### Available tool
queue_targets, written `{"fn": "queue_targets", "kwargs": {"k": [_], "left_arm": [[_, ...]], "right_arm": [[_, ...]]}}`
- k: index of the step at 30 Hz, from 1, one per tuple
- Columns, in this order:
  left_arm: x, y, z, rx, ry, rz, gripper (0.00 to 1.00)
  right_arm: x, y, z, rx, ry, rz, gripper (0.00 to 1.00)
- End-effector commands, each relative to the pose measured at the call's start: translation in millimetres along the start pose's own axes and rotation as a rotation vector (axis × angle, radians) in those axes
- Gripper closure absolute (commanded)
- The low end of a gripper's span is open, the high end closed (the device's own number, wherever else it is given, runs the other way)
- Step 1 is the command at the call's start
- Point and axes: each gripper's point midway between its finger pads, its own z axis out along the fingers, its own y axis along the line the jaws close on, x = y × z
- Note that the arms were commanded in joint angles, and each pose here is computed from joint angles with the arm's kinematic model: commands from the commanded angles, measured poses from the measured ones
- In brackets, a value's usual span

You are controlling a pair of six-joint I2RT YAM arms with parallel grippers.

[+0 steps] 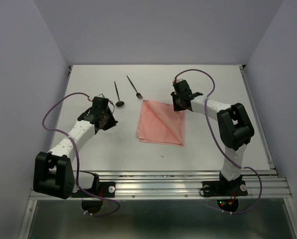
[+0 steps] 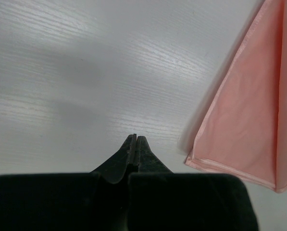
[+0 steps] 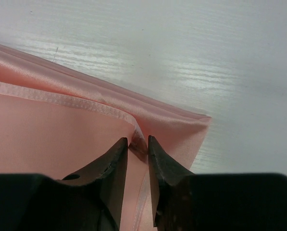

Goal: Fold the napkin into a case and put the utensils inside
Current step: Fold the upper triangle-folded napkin at the center of the board.

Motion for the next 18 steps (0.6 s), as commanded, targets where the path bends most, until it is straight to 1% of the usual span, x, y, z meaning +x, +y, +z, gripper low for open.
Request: {"fn": "queue_targets", "kwargs": {"k": [1, 3, 5, 6, 12, 13, 16, 17, 18], "left_arm": [[-1, 1, -1, 0.007, -0.014, 0.011, 0.98], [-2, -5, -2, 0.036, -0.007, 0.008, 0.98], [-1, -13, -1, 0.066, 0.006, 0.003, 0.98], [-5, -22, -3, 0.101, 0.004, 0.003, 0.98], [-16, -56, 0, 0.152, 0.004, 0.042, 0.98], [-23, -67, -3, 0.171, -0.011, 0.050, 0.98], [-24, -90, 1, 0.201, 0.001, 0.081, 0.98], [-20, -94, 9, 0.195, 0.019, 0.092, 0.98], [-21, -108, 8, 0.219, 0.018, 0.110, 0.98]], "right_arm": [[-30, -2, -8, 0.027, -0.084, 0.008, 0.68], [-34, -4, -13, 0.035, -0.096, 0.010, 0.67], [-35, -6, -15, 0.045, -0.103, 0.013, 0.63], [-38, -6, -17, 0.044, -0.110, 0.018, 0.63], [-42, -10, -28, 0.058, -0.133, 0.052, 0.63], [-46, -13, -34, 0.071, -0.151, 0.070, 0.63], [-44, -18, -41, 0.090, -0.156, 0.087, 0.62], [-47, -19, -47, 0.092, -0.169, 0.092, 0.62], [-44, -20, -49, 0.093, -0.165, 0.100, 0.63]]}}
